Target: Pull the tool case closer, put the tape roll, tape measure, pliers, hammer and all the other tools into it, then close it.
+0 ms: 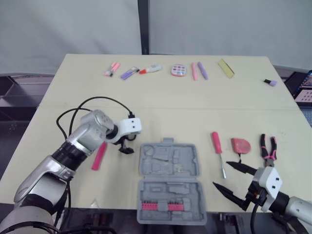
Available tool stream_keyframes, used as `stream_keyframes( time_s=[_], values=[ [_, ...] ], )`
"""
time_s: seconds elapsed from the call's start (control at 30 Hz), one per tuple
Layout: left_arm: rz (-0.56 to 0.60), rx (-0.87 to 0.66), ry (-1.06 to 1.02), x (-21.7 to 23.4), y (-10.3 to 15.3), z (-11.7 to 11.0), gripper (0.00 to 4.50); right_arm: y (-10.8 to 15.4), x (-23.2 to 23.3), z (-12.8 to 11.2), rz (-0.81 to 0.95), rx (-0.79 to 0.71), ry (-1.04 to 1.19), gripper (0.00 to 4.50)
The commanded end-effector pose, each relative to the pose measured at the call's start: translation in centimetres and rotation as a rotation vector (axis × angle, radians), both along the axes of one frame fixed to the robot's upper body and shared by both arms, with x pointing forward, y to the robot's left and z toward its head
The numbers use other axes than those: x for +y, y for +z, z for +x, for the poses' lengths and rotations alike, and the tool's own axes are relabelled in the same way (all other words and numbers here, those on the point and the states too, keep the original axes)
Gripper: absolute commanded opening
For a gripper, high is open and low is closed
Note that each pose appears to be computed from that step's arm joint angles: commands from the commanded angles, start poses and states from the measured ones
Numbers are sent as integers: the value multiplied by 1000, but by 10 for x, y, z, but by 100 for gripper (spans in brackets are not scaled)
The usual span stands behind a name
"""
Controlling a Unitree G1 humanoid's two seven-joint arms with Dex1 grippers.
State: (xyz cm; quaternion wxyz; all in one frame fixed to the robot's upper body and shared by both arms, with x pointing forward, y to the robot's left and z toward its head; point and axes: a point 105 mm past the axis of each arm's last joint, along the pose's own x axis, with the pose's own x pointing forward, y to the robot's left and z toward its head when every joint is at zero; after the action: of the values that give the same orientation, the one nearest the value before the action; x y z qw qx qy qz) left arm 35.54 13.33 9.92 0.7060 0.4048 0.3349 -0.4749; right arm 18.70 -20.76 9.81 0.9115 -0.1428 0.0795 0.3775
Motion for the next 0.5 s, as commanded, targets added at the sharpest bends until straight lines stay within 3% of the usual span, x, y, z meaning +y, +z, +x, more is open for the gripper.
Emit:
stream_keyframes(
  time_s=[0.03,0.5],
  values=[
    [18,-36,-18,-2,6,7,447,8,-3,-2,-11,-26,4,447],
    [36,-21,-33,-7,-11,14,447,11,-5,-6,-14,-37,-20,447]
  ],
)
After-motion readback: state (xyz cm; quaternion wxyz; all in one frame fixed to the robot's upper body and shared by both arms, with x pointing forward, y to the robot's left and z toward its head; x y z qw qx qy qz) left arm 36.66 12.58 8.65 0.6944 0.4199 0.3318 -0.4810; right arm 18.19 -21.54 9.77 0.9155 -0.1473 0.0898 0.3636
